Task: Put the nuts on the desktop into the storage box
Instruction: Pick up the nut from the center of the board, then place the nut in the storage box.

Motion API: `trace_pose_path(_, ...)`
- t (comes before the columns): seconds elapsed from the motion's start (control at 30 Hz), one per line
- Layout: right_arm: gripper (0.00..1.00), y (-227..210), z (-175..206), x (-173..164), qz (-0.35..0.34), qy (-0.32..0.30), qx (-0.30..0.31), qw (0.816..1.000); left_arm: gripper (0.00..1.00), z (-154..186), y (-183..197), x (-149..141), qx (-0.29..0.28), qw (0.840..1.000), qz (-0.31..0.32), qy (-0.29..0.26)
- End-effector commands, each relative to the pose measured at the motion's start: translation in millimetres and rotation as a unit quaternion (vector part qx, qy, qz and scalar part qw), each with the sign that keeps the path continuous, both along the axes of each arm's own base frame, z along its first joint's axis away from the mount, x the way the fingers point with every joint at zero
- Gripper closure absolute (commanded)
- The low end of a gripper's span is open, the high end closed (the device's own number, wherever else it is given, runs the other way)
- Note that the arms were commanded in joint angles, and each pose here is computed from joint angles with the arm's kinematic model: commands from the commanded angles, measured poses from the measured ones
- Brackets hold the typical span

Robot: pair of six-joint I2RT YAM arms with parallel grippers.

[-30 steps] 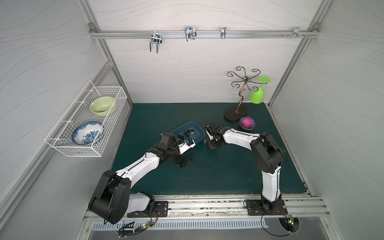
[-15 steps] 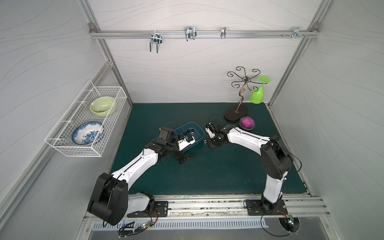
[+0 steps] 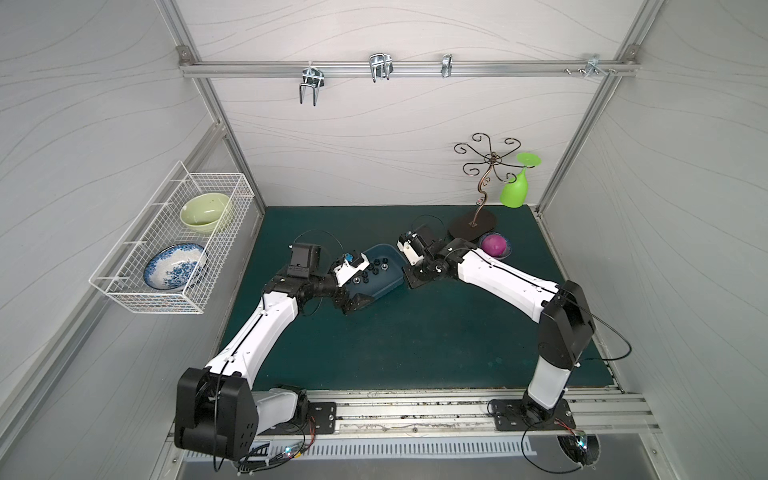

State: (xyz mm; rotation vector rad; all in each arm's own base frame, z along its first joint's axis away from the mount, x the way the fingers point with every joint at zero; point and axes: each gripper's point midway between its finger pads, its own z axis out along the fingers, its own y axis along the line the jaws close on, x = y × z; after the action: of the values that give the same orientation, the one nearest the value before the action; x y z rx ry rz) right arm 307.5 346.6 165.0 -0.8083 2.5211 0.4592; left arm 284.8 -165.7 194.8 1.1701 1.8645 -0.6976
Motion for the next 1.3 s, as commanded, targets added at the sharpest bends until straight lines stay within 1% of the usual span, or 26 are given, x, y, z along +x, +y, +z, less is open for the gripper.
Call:
trace_pose_path(0.0, 0.84, 17, 15, -6, 0.028, -0.007, 0.011, 1.0, 0.01, 20, 5, 2, -0.01, 1.0, -0.002, -0.024)
trace_pose_path(0.13, 0.85, 38, 22, -6, 0.049, -0.014, 0.018, 0.999, 0.01, 22, 16, 6, -0.011, 0.999, 0.016, -0.028)
trace_pose_path(0.3, 0.85, 55, 22, 1, 0.06, -0.016, 0.024, 0.998, 0.01, 24, 24, 8, -0.015, 0.999, 0.033, -0.027)
trace_pose_path(0.4, 0.85, 63, 17, 12, 0.065, -0.026, 0.016, 0.997, 0.01, 21, 32, 13, -0.017, 0.998, 0.057, -0.022)
trace_pose_path(0.53, 0.85, 72, 6, 26, 0.071, -0.038, 0.003, 0.997, 0.01, 8, 40, 24, -0.01, 0.994, 0.105, -0.008)
trace_pose_path(0.7, 0.84, 72, -13, 49, 0.06, -0.033, 0.0, 0.998, 0.01, -8, 42, 20, 0.006, 0.995, 0.103, 0.014)
trace_pose_path(0.8, 0.84, 66, -25, 65, 0.045, -0.024, -0.001, 0.999, 0.02, -9, 45, 28, 0.016, 0.994, 0.11, 0.012)
trace_pose_path(0.93, 0.84, 63, -41, 79, 0.038, -0.012, -0.004, 0.999, 0.01, -9, 48, 46, 0.029, 0.993, 0.114, -0.006)
trace_pose_path(1.03, 0.84, 63, -51, 89, 0.037, -0.011, -0.013, 0.999, 0.01, -15, 50, 58, 0.036, 0.992, 0.118, 0.001)
trace_pose_path(1.17, 0.85, 63, -65, 97, 0.039, -0.01, -0.032, 0.999, 0.01, -25, 53, 72, 0.049, 0.991, 0.122, 0.004)
trace_pose_path(1.27, 0.85, 70, -69, 99, 0.047, -0.007, -0.021, 0.999, 0.01, -32, 55, 77, 0.059, 0.991, 0.123, -0.001)
